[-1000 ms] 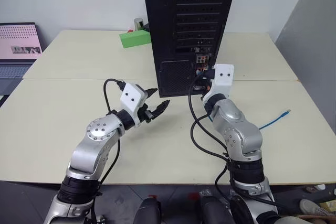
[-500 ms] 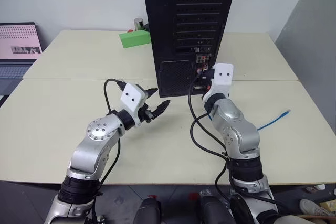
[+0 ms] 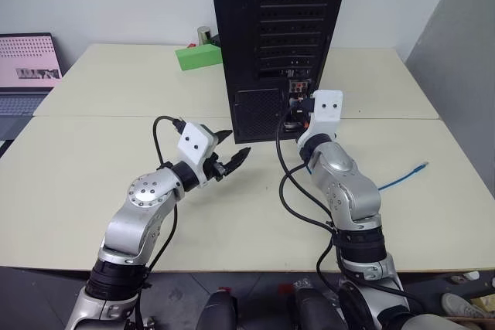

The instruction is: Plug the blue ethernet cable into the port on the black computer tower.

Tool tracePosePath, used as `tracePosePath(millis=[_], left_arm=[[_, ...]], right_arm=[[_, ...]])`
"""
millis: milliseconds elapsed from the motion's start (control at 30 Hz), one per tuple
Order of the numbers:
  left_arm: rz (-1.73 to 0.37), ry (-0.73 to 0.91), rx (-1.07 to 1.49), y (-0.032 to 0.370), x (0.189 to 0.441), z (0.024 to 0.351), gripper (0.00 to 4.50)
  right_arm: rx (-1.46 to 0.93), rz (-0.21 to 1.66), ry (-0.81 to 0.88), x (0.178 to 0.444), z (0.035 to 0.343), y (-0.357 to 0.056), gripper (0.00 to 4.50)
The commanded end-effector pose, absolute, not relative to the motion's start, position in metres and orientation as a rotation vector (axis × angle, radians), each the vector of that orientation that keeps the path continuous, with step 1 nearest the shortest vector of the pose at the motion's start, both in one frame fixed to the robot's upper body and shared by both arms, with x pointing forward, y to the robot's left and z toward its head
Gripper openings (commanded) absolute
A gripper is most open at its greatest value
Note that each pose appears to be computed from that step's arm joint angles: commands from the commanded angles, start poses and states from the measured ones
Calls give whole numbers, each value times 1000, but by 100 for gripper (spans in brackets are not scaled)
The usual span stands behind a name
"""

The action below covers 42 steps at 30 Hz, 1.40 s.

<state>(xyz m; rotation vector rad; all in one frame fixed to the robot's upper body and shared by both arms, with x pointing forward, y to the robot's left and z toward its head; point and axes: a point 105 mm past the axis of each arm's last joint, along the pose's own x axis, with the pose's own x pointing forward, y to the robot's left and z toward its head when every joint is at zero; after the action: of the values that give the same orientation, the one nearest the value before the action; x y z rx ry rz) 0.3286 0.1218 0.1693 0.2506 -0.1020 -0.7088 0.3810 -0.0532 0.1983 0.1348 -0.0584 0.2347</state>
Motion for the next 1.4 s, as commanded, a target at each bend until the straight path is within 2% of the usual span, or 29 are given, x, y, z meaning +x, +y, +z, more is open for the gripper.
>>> tracePosePath(millis=[33,433,1400], left_arm=[[-708,-184,273,121,325,189,321],[-712,-184,276,121,324,188,321],[-711,-184,276,120,324,188,321]], right_arm=[[128,236,-115,381,212,-53,0],[135,261,-103,368,211,-56,0],[100,250,-111,380,210,-56,0]])
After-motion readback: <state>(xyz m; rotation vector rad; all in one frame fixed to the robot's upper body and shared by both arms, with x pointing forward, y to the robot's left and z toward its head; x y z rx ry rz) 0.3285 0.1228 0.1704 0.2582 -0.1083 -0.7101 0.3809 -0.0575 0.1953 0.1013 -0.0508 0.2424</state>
